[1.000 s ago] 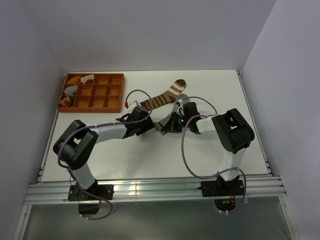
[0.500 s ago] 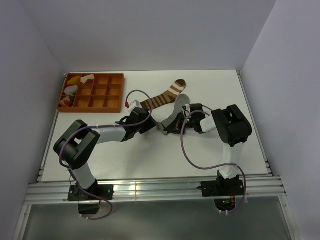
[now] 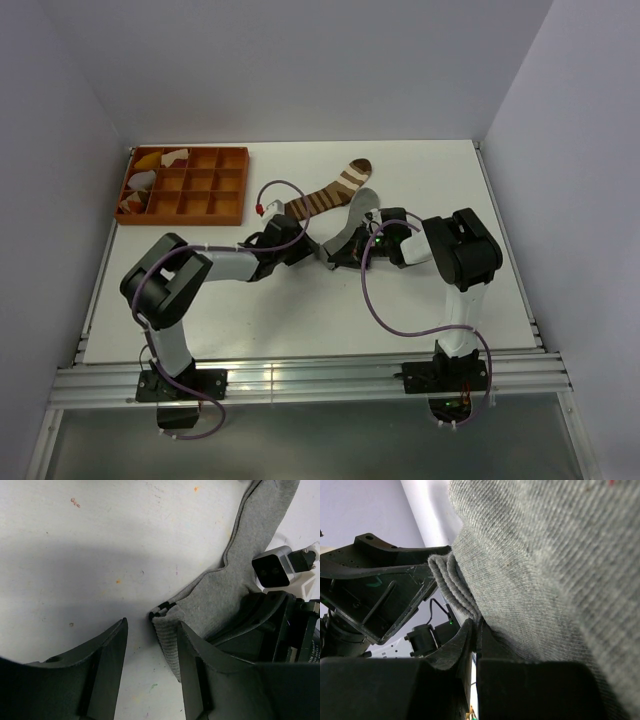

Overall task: Roll the socks
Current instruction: Roll the sock at the center of the board.

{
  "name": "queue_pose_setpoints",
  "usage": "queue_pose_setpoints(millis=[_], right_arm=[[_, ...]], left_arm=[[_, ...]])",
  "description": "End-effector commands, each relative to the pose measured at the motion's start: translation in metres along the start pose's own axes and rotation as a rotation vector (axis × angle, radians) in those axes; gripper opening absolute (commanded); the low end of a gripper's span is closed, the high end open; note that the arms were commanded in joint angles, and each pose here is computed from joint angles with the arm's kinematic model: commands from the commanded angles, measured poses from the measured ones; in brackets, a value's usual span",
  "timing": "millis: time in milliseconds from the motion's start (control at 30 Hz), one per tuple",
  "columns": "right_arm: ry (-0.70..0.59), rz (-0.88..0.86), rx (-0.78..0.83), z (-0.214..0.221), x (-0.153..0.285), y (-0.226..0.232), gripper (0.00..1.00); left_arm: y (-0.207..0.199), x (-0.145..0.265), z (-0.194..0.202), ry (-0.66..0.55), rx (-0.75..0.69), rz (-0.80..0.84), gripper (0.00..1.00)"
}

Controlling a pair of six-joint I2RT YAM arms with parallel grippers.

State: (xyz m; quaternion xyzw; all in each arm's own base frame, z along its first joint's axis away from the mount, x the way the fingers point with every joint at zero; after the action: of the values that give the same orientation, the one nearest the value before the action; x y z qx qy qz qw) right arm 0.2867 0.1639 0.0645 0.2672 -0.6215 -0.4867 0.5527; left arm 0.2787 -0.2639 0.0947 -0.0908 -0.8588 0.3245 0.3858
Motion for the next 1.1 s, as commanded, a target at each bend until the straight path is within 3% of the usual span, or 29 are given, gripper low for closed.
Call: queue_pose_setpoints(millis=[0, 233, 567, 700, 867, 967, 1067], right_arm=[[-0.011, 0.046, -0.065, 0.0, -0.001, -0.012, 0.0], [-0.018, 0.047, -0.065, -0.001, -0.001, -0.012, 0.0], [-0.03, 0.053, -0.075, -0.003, -0.002, -0.014, 0.0], [-0.033, 0.057, -0.074, -0.004, -0.002, -0.015, 0.0], [-0.065, 0.097, -0.008, -0.006, 0.001, -0.01, 0.01], [-0.109, 0.115, 0.086, -0.009, 0.006, 0.001, 0.11], [-0.144, 0.133, 0.17, -0.008, 0.015, 0.013, 0.25]], left_arm=[[-0.006, -0.007, 0.002, 0.018, -0.025, 0.008, 0.5], [-0.005, -0.011, 0.011, 0.047, -0.03, -0.012, 0.49], [0.003, -0.017, 0.02, 0.081, -0.067, -0.102, 0.37], [0.002, -0.021, 0.022, 0.098, -0.089, -0.129, 0.31], [0.001, -0.026, 0.023, 0.11, -0.132, -0.174, 0.11], [-0.002, -0.029, 0.02, 0.11, -0.155, -0.199, 0.0], [-0.002, -0.029, 0.017, 0.121, -0.181, -0.253, 0.0]])
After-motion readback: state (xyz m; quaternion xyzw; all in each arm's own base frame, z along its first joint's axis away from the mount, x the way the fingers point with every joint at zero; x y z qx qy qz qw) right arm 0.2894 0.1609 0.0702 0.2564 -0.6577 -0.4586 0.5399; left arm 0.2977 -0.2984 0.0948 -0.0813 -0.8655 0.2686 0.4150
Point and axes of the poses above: each gripper's point midway between its finger pads, its own x axis back along the fingers, its own y axis along the line the jaws close on, z = x × y, the point moved 10 cm from there along x, back along the fingers, and after that the axes turned 2 degrees about -x, right-handed, at the moved point
